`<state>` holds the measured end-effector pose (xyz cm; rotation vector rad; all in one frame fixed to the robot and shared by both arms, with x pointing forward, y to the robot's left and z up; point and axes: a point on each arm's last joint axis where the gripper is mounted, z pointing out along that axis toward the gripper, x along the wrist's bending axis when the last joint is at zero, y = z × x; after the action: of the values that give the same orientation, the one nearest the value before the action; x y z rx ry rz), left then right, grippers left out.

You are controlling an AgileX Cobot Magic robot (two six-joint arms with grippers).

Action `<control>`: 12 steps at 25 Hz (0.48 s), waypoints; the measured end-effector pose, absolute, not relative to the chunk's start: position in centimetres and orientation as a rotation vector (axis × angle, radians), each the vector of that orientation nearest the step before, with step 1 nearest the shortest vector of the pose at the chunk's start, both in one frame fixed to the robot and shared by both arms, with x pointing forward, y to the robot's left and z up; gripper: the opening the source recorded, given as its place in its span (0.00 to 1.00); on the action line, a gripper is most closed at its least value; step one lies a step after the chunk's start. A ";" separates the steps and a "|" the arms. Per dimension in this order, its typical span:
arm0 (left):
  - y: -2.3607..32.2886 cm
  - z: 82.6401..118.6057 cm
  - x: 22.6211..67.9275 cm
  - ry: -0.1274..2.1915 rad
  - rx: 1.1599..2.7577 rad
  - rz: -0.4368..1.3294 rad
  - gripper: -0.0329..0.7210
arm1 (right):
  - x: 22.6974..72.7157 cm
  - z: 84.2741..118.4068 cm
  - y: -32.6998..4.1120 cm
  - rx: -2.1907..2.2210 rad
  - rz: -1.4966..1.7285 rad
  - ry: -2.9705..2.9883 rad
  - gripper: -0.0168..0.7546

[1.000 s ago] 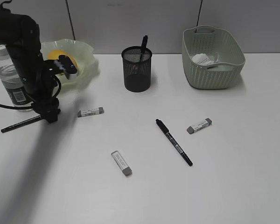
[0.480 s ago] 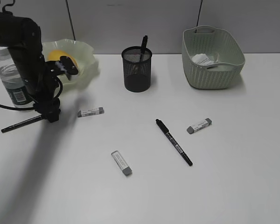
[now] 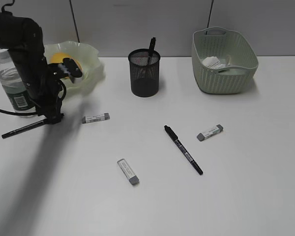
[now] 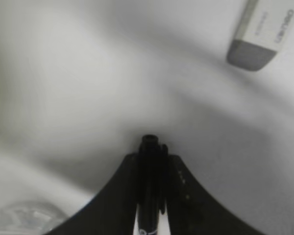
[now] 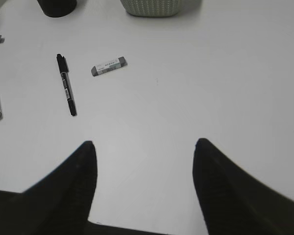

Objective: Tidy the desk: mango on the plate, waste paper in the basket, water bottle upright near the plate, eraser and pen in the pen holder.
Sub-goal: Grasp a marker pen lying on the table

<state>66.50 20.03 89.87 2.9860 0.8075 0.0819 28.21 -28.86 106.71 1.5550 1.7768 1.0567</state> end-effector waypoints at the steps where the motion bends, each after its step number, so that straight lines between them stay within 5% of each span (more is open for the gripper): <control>1: 19.9 90.0 66.4 0.819 2.975 0.058 0.22 | 28.2 106.7 -28.9 1.555 1.057 1.777 0.66; 7: 17.6 92.9 65.1 0.783 2.918 0.038 0.22 | 28.2 106.7 -28.9 1.554 1.056 1.778 0.66; 12: 15.3 98.6 64.3 0.713 2.763 0.250 0.22 | 28.2 106.7 -28.9 1.554 1.056 1.778 0.66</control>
<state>64.30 15.28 98.63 2.7633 0.7129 0.2502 28.21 -28.86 106.68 1.5540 1.7779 1.0556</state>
